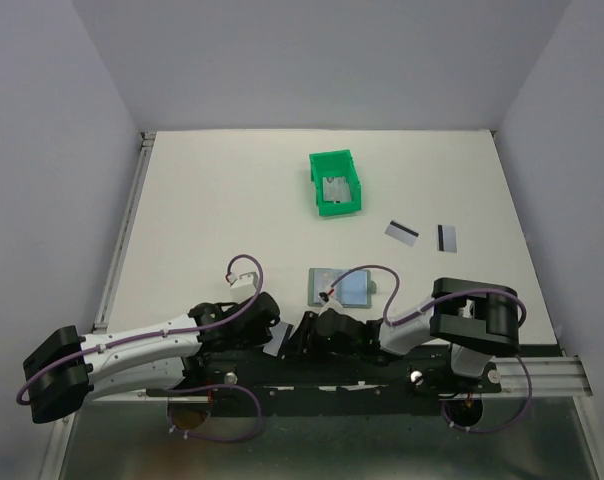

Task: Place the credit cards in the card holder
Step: Pick up the credit card at the corner of the board.

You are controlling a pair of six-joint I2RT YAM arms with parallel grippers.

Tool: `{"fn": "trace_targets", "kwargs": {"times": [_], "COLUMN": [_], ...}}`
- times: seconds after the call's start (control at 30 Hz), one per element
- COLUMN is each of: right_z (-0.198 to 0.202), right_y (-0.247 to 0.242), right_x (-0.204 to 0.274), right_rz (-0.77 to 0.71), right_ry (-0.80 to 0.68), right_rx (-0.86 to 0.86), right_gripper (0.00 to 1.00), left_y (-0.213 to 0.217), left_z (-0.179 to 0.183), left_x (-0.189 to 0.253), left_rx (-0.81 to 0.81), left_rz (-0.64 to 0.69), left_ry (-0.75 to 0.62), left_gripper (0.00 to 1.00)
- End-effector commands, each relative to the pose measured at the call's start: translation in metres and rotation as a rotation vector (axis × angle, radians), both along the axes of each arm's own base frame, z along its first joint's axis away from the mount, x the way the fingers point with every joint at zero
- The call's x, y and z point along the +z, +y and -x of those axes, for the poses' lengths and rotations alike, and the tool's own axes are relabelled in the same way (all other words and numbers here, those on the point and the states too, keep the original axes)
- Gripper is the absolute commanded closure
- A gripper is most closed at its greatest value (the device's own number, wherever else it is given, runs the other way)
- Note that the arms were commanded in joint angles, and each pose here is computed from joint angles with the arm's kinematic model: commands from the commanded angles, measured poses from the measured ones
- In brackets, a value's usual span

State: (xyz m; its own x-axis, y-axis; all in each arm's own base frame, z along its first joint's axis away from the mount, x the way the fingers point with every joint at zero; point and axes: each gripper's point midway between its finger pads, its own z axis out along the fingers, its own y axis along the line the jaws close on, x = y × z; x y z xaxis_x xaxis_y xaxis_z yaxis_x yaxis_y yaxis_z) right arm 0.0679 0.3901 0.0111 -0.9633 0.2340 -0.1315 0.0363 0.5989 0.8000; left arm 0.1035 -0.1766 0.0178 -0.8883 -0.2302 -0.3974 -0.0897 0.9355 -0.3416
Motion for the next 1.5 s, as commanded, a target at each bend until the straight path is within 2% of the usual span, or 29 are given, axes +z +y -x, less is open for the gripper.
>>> {"fn": "trace_targets", "kwargs": {"times": [0.0,0.2,0.33,0.5,0.63,0.7,0.77,0.9,1.0,1.23,1.47], "right_z": [-0.01,-0.016,-0.019,-0.021,-0.021,-0.022,-0.026,-0.031,-0.033,-0.029,-0.018], "right_y": [0.001,0.006,0.005,-0.001,-0.008,-0.016,-0.03,-0.052,-0.055,-0.057,-0.057], "right_x": [-0.011,-0.015,-0.015,-0.014,-0.01,-0.007,-0.003,0.013,0.045,0.129,0.183], "right_rz": [0.013,-0.007,-0.011,-0.008,0.009,0.02,0.035,0.08,0.053,-0.255,-0.398], "right_ry": [-0.006,-0.013,-0.018,-0.034,-0.061,-0.079,-0.105,-0.193,-0.29,-0.395,-0.47], "right_rx": [-0.058,-0.082,-0.096,-0.109,-0.103,-0.113,-0.135,-0.137,-0.074,0.089,0.209], "right_gripper": [0.49,0.49,0.53,0.79,0.93,1.0,1.0,1.0,1.0,1.0,1.0], "left_y": [0.004,-0.002,-0.002,-0.002,0.005,0.009,0.012,0.006,-0.009,-0.032,-0.05], "left_z": [0.011,0.016,0.02,0.02,0.016,0.009,0.001,-0.018,-0.029,-0.029,-0.017], "left_x": [-0.007,-0.008,-0.011,-0.01,-0.004,0.006,0.022,0.064,0.103,0.188,0.221], "left_rx": [-0.031,-0.041,-0.037,-0.034,-0.006,0.022,0.051,0.061,0.013,-0.098,-0.215], "left_rz": [-0.026,-0.001,-0.005,-0.007,-0.028,-0.03,-0.001,0.135,0.284,0.633,0.753], "left_ry": [0.045,0.058,0.066,0.062,0.037,-0.002,-0.058,-0.214,-0.348,-0.593,-0.654], "left_gripper": [0.77,0.8,0.81,0.81,0.81,0.74,0.66,0.53,0.48,0.43,0.39]}}
